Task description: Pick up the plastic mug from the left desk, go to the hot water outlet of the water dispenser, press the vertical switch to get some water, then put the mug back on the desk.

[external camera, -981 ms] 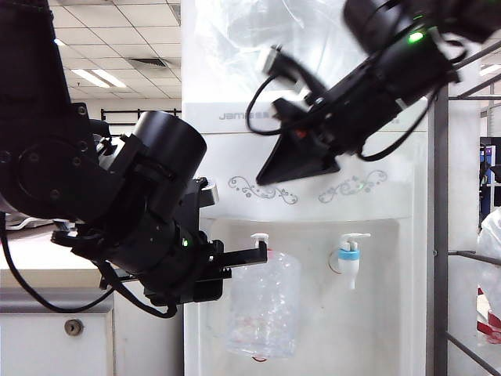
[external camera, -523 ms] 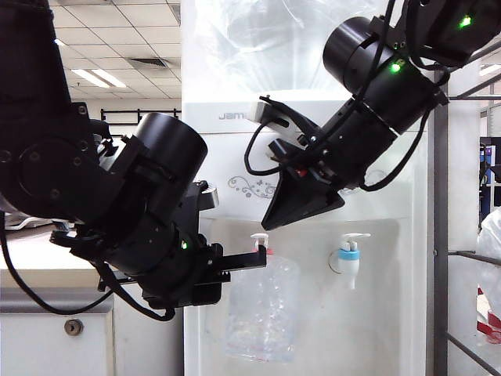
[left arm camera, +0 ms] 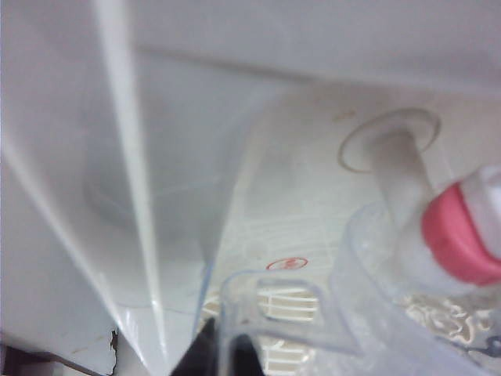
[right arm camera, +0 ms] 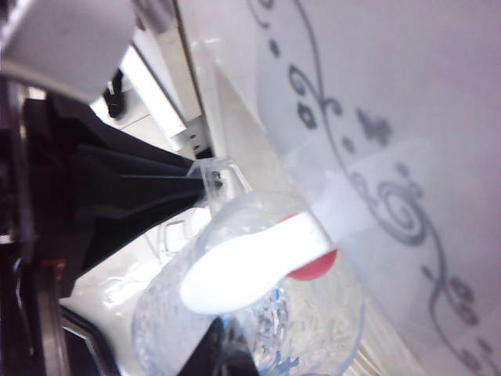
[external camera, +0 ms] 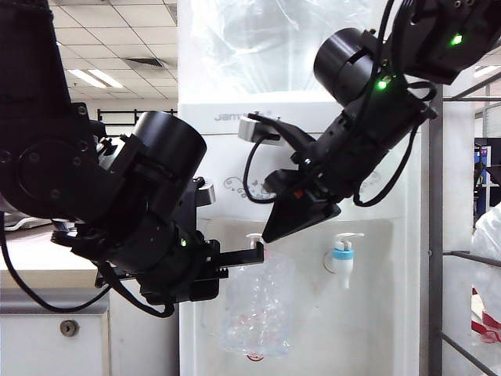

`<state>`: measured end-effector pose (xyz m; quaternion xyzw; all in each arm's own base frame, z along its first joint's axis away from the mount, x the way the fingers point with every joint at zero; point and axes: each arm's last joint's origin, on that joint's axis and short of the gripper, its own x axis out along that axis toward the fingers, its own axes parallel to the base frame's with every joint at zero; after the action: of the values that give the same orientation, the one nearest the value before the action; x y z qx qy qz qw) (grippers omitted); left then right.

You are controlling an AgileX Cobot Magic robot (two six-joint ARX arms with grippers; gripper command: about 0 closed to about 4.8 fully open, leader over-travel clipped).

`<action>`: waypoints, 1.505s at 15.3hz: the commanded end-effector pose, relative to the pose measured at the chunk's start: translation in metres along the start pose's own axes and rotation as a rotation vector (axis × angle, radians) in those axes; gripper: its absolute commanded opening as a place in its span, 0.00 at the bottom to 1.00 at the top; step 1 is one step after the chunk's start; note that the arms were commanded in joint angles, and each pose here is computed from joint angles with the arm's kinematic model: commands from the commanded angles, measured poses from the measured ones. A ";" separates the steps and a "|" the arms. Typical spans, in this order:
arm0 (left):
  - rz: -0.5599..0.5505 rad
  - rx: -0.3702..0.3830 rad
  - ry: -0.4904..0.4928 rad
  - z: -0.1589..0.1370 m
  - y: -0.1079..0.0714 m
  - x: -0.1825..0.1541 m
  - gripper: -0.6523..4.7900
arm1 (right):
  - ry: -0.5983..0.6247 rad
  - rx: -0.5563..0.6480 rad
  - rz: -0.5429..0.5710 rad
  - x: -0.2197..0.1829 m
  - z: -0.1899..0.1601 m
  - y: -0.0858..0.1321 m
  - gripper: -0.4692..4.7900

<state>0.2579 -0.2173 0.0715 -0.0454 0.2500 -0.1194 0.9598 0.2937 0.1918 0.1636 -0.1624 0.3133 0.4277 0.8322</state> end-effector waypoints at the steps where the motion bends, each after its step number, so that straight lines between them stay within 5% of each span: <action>1: -0.020 -0.005 -0.048 0.007 -0.003 -0.001 0.11 | -0.143 -0.115 0.021 0.005 0.016 0.004 0.07; 7: 0.002 0.044 -0.048 0.007 -0.002 0.000 0.11 | -0.133 -0.177 0.060 0.004 0.027 0.034 0.07; 20: 0.002 0.047 -0.047 0.007 -0.002 -0.001 0.11 | 0.056 -0.384 -0.366 0.003 0.021 0.022 0.07; 23: 0.002 0.047 -0.047 0.007 -0.002 -0.001 0.11 | 0.039 -0.386 -0.250 -0.002 0.023 0.032 0.08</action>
<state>0.2582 -0.2171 0.0722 -0.0151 0.2425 -0.1225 0.9623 0.2763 0.2196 0.1739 -0.3729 0.2345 0.3667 0.8194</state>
